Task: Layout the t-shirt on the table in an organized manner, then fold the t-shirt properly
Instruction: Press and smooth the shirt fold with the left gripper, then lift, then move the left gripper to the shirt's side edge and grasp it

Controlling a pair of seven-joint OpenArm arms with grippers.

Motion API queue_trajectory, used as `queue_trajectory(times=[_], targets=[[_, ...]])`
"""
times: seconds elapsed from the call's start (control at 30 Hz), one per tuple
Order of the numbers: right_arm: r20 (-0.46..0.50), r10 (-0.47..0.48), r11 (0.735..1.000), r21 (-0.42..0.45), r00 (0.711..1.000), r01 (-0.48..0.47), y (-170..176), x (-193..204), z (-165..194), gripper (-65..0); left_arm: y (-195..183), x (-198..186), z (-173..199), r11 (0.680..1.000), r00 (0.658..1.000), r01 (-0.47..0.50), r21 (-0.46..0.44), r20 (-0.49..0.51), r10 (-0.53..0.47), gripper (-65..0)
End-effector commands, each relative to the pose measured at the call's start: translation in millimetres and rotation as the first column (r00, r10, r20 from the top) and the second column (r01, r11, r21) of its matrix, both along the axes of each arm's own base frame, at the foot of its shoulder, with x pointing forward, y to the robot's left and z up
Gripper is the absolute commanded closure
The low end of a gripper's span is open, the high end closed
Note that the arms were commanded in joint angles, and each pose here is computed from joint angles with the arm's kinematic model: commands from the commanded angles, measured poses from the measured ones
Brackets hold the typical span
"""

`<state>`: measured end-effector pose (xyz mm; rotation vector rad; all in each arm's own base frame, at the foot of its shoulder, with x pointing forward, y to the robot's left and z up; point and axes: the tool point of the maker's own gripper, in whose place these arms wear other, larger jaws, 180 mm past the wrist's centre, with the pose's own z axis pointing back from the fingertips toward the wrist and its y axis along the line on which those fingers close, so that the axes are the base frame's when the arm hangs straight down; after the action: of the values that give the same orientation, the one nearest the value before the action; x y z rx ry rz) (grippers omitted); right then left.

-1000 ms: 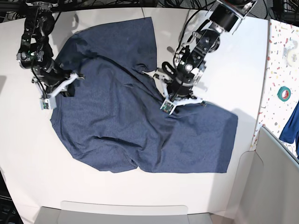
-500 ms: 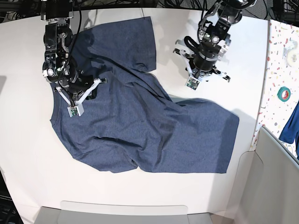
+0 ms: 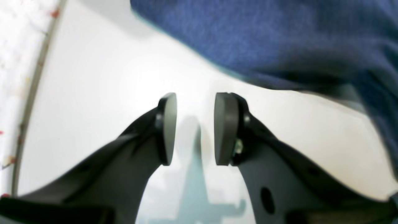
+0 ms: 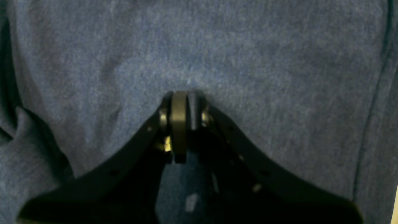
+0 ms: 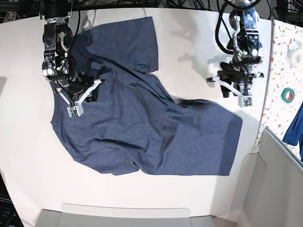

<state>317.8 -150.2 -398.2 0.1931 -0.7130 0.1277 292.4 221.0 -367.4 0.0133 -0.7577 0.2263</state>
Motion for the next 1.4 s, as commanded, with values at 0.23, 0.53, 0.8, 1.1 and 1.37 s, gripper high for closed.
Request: queue_trajectory(times=[0.23, 0.53, 0.8, 1.1, 1.37], targets=[[-0.100, -0.006, 0.998, -0.062, 0.995, 0.000, -13, -20, -18, -5.8, 57, 40, -20, 0.984, 0.992, -0.124, -0.131, -0.048, 0.119, -18.5], [-0.097, -0.006, 0.998, -0.062, 0.995, 0.000, -13, -19, -17, -5.8, 10, 2, -49, 0.871, 0.987, -0.106, -0.479, -0.156, 0.035, -18.7], [-0.077, -0.008, 0.998, -0.056, 0.997, 0.004, -11, -9, -11, -5.8, -11, -14, -52, 0.784, 0.987, -0.122, -0.609, -0.159, 0.030, -18.7], [-0.078, -0.012, 1.000, -0.030, 0.997, 0.010, -2, -9, -12, -5.8, -16, -10, -46, 0.762, 0.989, -0.108, -0.639, -0.145, 0.019, -18.7], [-0.079, -0.017, 0.999, -0.030, 0.997, 0.014, -3, -9, -12, -5.8, -15, -10, -45, 0.762, 0.989, -0.109, -0.639, -0.144, 0.020, -18.7]])
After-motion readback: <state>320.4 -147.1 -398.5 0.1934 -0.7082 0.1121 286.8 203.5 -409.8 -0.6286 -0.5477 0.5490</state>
